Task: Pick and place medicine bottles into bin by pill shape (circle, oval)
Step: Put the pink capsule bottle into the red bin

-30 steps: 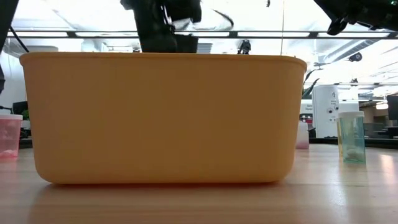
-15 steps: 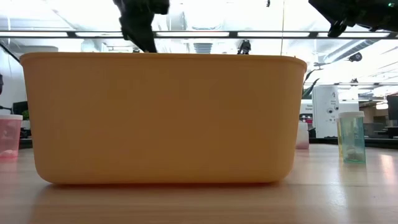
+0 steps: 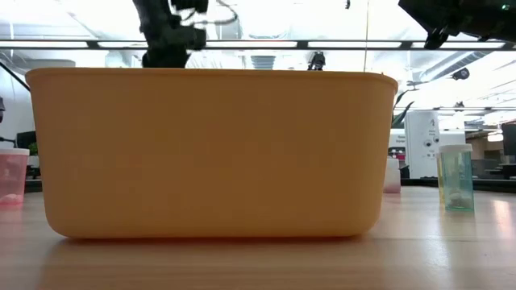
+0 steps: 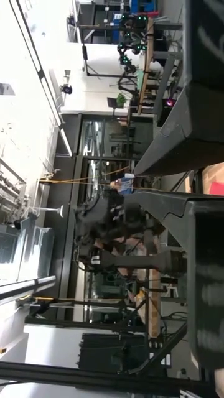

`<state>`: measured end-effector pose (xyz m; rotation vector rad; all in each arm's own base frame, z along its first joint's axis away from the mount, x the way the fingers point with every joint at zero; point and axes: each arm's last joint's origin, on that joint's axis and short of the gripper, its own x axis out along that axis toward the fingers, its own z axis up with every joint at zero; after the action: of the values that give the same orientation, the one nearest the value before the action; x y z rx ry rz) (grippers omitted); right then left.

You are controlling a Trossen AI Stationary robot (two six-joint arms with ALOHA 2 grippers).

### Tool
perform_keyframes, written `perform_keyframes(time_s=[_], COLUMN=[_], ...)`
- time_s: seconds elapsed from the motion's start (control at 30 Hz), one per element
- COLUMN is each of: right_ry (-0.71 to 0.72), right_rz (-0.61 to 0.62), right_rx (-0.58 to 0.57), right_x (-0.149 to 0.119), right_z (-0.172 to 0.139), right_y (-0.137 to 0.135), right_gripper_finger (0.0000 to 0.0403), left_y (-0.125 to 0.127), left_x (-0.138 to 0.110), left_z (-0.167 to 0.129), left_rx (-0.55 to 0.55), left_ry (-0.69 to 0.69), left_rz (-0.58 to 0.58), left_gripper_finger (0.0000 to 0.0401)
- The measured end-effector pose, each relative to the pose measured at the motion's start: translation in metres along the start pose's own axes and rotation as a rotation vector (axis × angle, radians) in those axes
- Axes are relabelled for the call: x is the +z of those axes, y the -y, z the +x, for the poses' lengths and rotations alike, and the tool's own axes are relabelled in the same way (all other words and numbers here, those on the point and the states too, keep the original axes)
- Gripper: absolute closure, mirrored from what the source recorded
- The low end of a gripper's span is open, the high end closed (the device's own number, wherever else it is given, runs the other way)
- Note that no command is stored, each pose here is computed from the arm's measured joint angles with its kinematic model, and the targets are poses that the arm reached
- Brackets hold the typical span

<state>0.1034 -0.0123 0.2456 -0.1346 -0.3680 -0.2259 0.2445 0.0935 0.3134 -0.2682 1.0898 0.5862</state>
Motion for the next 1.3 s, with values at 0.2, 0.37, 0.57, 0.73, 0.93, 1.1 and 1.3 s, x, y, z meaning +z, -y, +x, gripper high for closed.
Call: perform_keyframes(time_s=[0.2,0.37,0.57,0.73,0.93,1.1,1.3], right_ry=[0.000,0.000,0.000,0.000,-0.001,-0.001,-0.001], right_rz=[0.000,0.001,0.000,0.000,0.000,0.000,0.000], right_rx=[0.000,0.000,0.000,0.000,0.000,0.000,0.000], right_x=[0.000,0.000,0.000,0.000,0.000,0.000,0.000], right_z=[0.000,0.000,0.000,0.000,0.000,0.000,0.000], right_y=[0.000,0.000,0.000,0.000,0.000,0.000,0.000], right_gripper_finger=[0.0360,0.0360,0.0360,0.0360,0.0360,0.0360,0.0360], left_y=[-0.025,-0.037,-0.040,-0.040,-0.040,-0.040,-0.040], left_x=[-0.001,-0.003,0.002,0.003,0.007,0.007,0.003], left_z=[0.025,0.048,0.075,0.092,0.097,0.098,0.105], left_rx=[0.058,0.090,0.088,0.087,0.084,0.085,0.085], left_ry=[-0.074,-0.156,-0.215,-0.259,-0.224,-0.226,-0.212], left_rz=[-0.083,-0.120,-0.132,-0.129,-0.144,-0.147,-0.156], left_gripper_finger=[0.0303,0.0303,0.0303,0.0303,0.0303,0.0303,0.0303])
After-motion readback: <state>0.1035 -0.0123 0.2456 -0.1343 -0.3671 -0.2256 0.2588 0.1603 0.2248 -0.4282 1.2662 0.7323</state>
